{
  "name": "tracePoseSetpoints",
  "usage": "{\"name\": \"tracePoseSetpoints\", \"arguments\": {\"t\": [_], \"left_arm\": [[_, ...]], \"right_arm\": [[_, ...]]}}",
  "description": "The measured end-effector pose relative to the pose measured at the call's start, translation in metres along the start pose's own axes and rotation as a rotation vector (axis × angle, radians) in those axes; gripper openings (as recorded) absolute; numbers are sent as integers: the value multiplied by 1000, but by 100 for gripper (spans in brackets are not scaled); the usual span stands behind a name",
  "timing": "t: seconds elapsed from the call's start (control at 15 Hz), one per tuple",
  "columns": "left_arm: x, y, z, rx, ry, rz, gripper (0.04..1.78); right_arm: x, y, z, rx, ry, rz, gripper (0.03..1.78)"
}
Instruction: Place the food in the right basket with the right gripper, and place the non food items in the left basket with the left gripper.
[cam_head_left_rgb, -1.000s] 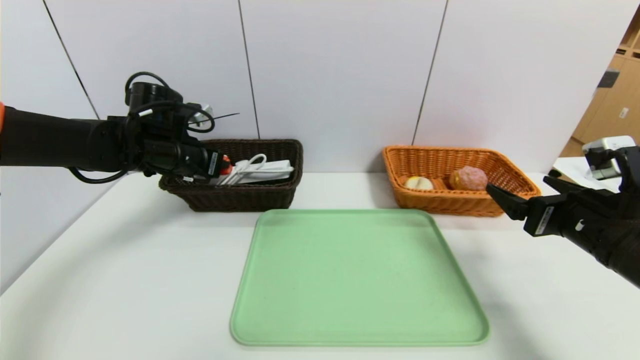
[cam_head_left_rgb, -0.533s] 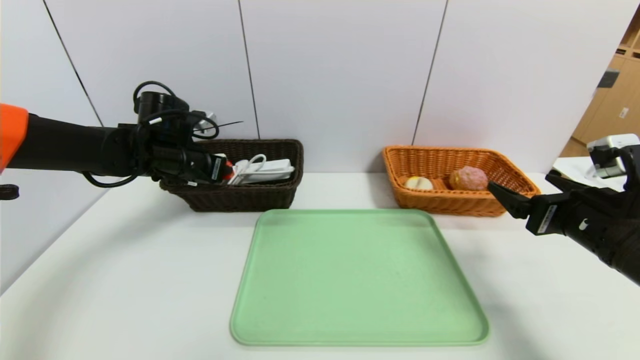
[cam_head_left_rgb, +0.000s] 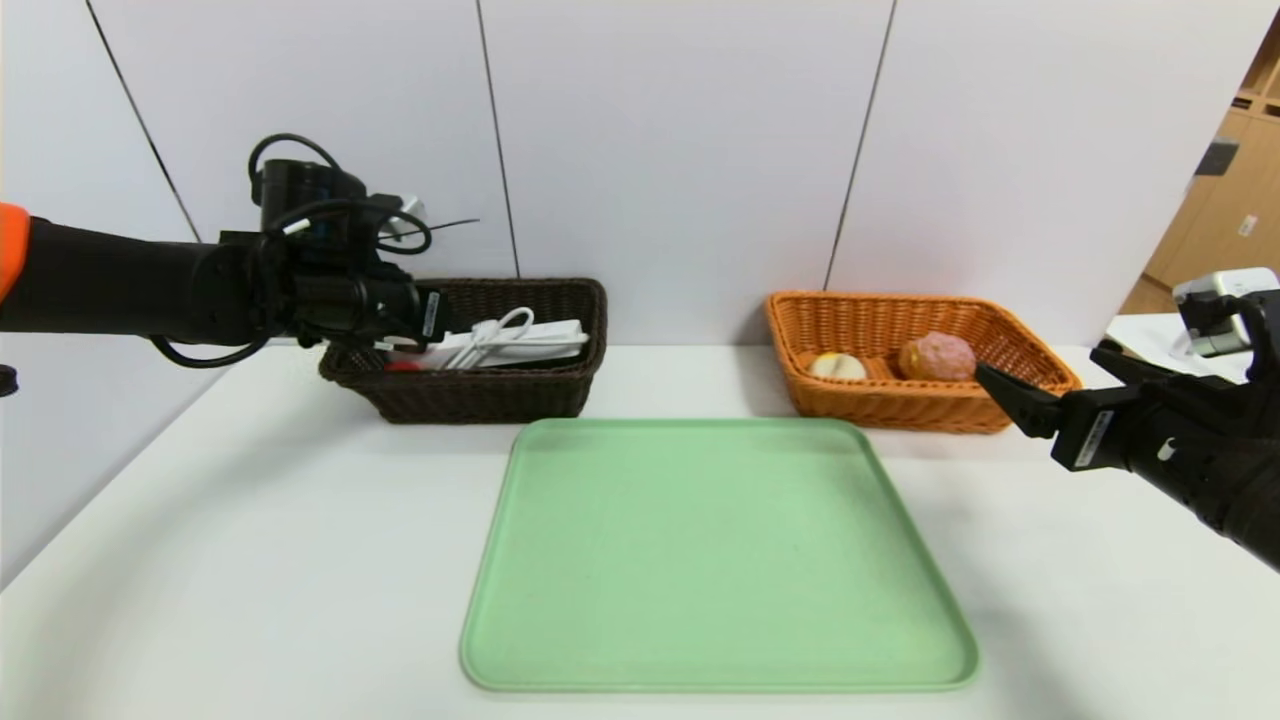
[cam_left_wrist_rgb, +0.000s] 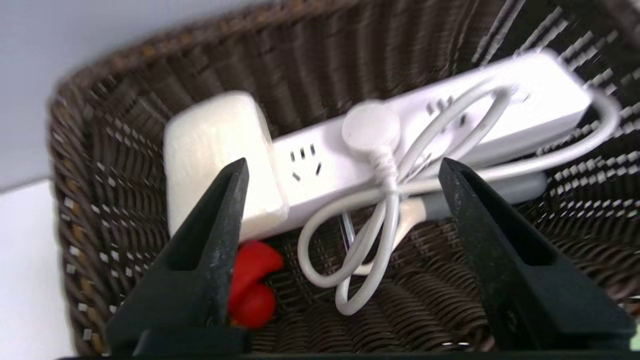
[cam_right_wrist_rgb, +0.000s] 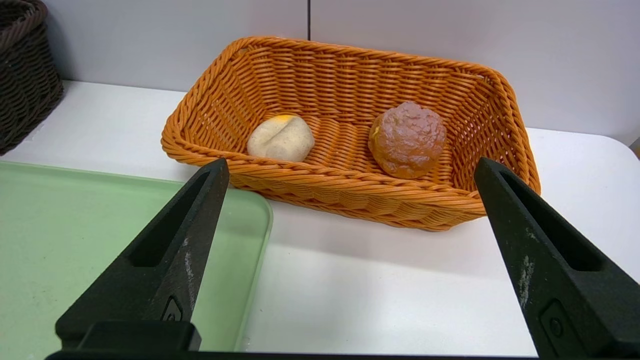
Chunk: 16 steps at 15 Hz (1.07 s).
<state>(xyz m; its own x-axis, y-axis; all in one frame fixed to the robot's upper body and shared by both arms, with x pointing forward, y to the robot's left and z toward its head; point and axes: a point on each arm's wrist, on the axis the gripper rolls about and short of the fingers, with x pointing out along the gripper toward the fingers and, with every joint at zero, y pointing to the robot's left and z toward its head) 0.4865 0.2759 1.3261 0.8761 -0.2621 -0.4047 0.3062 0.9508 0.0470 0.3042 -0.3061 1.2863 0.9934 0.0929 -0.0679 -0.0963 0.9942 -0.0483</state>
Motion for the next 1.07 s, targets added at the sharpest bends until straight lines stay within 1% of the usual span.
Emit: {"name": "tracePoseSetpoints", "arguments": {"t": [0.27, 0.47, 0.6, 0.73, 0.87, 1.07], "left_arm": [[-41, 5, 30, 12, -118, 33, 149], [-95, 6, 35, 9, -170, 78, 156], [-132, 3, 26, 5, -184, 104, 159], [-170, -2, 10, 6, -202, 129, 162], [-202, -10, -14, 12, -220, 146, 164], [-241, -23, -61, 36, -239, 170, 166]], "right_arm": [[-4, -1, 2, 3, -12, -3, 169], [-11, -1, 7, 4, -38, -3, 169], [-15, -2, 13, 4, -63, -5, 169], [-22, -2, 17, -2, -85, -8, 169], [-31, -3, 21, -10, -100, -14, 169], [-56, -5, 27, -7, -102, -22, 169]]}}
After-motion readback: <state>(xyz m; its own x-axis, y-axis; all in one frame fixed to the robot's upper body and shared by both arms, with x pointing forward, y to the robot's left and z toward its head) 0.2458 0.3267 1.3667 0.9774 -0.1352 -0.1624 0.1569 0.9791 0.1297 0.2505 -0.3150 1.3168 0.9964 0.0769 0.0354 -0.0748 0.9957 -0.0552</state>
